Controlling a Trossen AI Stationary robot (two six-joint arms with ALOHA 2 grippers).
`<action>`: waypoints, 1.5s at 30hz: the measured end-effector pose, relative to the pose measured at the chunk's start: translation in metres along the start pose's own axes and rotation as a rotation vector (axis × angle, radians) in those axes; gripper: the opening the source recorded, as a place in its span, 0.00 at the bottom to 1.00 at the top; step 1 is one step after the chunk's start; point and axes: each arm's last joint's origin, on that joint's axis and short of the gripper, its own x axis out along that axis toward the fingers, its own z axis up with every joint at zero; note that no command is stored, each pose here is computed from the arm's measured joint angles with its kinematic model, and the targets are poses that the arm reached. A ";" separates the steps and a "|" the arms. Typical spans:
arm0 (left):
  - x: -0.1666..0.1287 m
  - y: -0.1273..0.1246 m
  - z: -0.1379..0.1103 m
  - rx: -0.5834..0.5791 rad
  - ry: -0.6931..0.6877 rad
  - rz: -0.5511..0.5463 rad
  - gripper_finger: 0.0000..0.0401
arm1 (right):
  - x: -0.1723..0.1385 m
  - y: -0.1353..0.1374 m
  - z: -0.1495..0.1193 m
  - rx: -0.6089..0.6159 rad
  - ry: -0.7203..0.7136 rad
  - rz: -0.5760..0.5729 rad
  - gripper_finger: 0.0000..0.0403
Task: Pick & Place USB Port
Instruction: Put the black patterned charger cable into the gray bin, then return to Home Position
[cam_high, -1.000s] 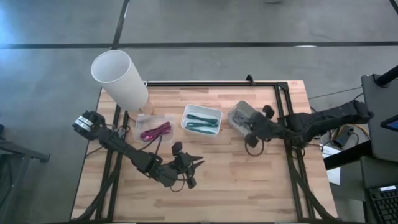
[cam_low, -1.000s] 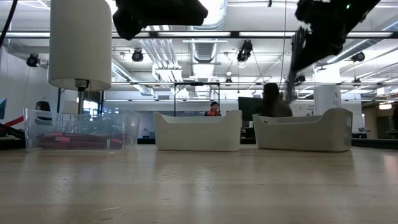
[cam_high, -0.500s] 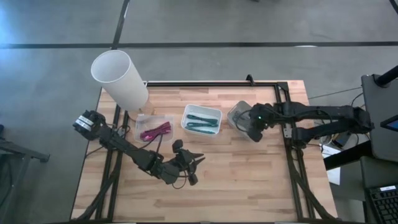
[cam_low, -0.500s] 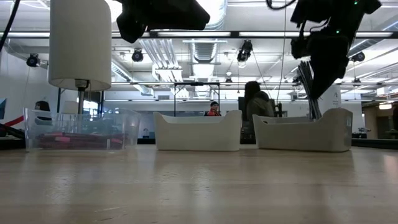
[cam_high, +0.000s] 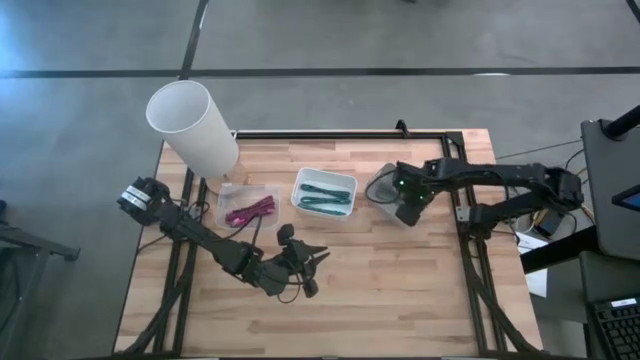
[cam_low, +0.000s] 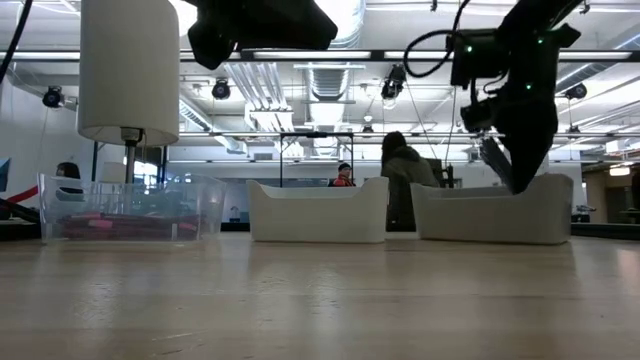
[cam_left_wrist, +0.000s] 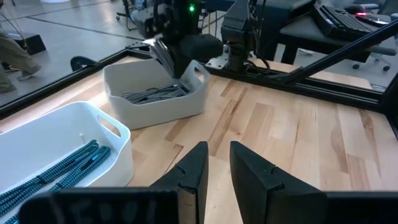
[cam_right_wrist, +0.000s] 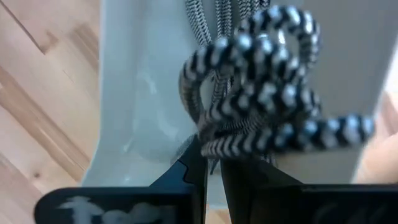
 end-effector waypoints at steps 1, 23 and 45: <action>0.000 0.000 0.000 0.001 0.001 0.000 0.18 | 0.003 0.000 0.001 0.000 0.015 -0.002 0.06; 0.000 0.002 -0.004 0.008 0.009 0.006 0.18 | 0.024 0.010 0.031 -0.107 0.040 -0.081 0.24; -0.026 0.017 0.031 0.119 -0.013 -0.010 0.18 | -0.110 0.033 -0.007 -0.234 -0.463 0.150 0.24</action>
